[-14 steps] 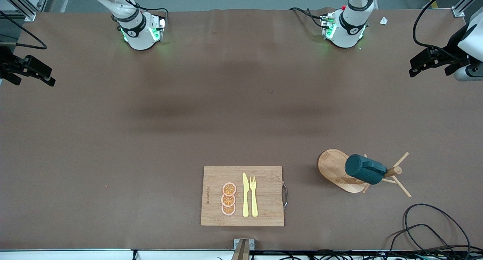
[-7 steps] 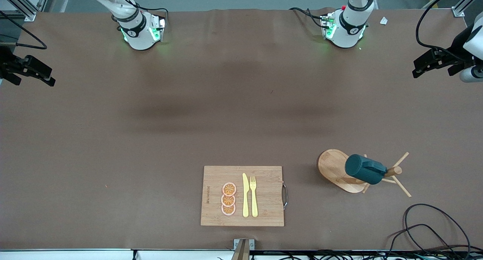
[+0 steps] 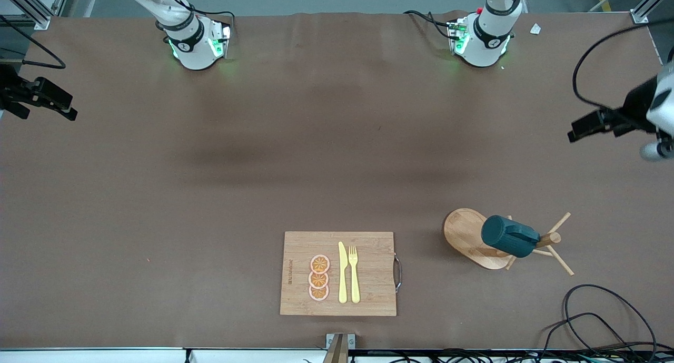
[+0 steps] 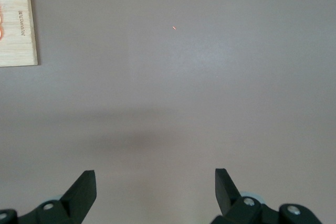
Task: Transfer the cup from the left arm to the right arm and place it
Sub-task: 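Reach the left gripper toward the teal mug on the wooden stand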
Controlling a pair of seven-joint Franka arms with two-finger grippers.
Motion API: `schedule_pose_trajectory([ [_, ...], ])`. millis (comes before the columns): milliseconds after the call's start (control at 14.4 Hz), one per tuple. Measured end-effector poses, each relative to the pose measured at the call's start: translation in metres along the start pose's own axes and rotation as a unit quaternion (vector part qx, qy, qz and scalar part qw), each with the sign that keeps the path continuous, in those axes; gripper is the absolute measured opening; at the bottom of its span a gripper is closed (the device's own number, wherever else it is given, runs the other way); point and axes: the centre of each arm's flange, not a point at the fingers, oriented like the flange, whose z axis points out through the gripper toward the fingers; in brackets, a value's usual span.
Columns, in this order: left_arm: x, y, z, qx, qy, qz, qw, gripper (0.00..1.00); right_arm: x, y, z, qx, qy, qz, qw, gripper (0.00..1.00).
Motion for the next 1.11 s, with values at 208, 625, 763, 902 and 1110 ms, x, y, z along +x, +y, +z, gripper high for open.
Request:
schedule_pose_trajectory([
  [208,0.035,-0.003,0.027,-0.035,0.007,-0.095,0.995,1.0,0.0,0.0,0.0,0.0,0.0,0.0,1.0,1.0],
  [625,0.069,0.016,0.064,-0.098,0.013,-0.232,0.968,1.0,0.0,0.0,0.0,0.0,0.0,0.0,1.0,1.0],
  [763,0.081,0.019,0.081,-0.116,0.01,-0.258,0.959,1.0,0.0,0.0,0.0,0.0,0.0,0.0,1.0,1.0],
  [902,0.09,0.021,0.097,-0.125,0.008,-0.285,0.95,1.0,0.0,0.0,0.0,0.0,0.0,0.0,1.0,1.0],
  [1110,0.101,0.024,0.12,-0.135,-0.006,-0.347,0.928,1.0,0.0,0.0,0.0,0.0,0.0,0.0,1.0,1.0],
])
